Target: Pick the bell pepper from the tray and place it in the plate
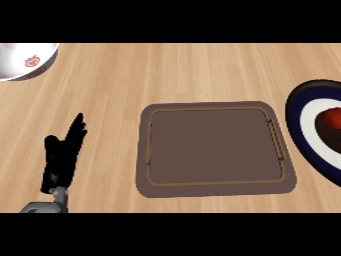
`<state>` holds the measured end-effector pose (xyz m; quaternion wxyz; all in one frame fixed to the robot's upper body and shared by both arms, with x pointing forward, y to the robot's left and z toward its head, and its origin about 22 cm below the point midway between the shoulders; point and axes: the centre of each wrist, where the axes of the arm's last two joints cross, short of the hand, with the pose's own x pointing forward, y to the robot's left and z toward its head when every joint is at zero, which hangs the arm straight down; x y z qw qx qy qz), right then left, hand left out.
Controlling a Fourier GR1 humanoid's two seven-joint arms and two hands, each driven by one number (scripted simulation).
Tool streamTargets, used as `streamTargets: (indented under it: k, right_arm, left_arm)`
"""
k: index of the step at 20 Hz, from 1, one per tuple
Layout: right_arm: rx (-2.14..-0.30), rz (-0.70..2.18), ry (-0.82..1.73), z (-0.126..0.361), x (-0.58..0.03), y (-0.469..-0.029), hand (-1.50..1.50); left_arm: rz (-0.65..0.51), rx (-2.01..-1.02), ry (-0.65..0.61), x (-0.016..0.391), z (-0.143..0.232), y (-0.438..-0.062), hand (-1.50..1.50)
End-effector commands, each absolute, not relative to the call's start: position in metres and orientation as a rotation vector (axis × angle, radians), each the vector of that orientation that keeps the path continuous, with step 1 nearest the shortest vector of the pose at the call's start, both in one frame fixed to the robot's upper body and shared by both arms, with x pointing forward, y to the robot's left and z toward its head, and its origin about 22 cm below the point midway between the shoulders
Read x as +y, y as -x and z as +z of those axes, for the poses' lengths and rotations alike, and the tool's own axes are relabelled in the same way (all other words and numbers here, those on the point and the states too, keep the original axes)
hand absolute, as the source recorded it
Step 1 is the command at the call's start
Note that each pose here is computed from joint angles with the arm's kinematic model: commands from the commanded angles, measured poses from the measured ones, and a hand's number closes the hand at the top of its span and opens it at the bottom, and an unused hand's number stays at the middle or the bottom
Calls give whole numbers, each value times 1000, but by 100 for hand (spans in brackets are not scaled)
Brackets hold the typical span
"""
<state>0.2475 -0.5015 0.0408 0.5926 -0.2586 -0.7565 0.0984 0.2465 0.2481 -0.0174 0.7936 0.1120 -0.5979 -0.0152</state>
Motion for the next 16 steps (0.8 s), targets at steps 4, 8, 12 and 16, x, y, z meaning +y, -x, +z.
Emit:
streamTargets:
  k: [4,8,12,16]
  right_arm:
    - [-1704,218,688,46,-494,-258,-150]
    - [-1706,235,697,34,-513,-246,-150]
    - [-1665,215,758,39,-528,-240,-150]
    - [-1656,217,776,41,-545,-218,-150]
  left_arm:
    - [-28,-1285,-250,249,-23,-254,0]
    - [-27,-1302,-251,253,0,-268,0]
    - [-36,-1263,-239,248,-14,-250,0]
    - [-23,-1276,-239,260,-10,-244,0]
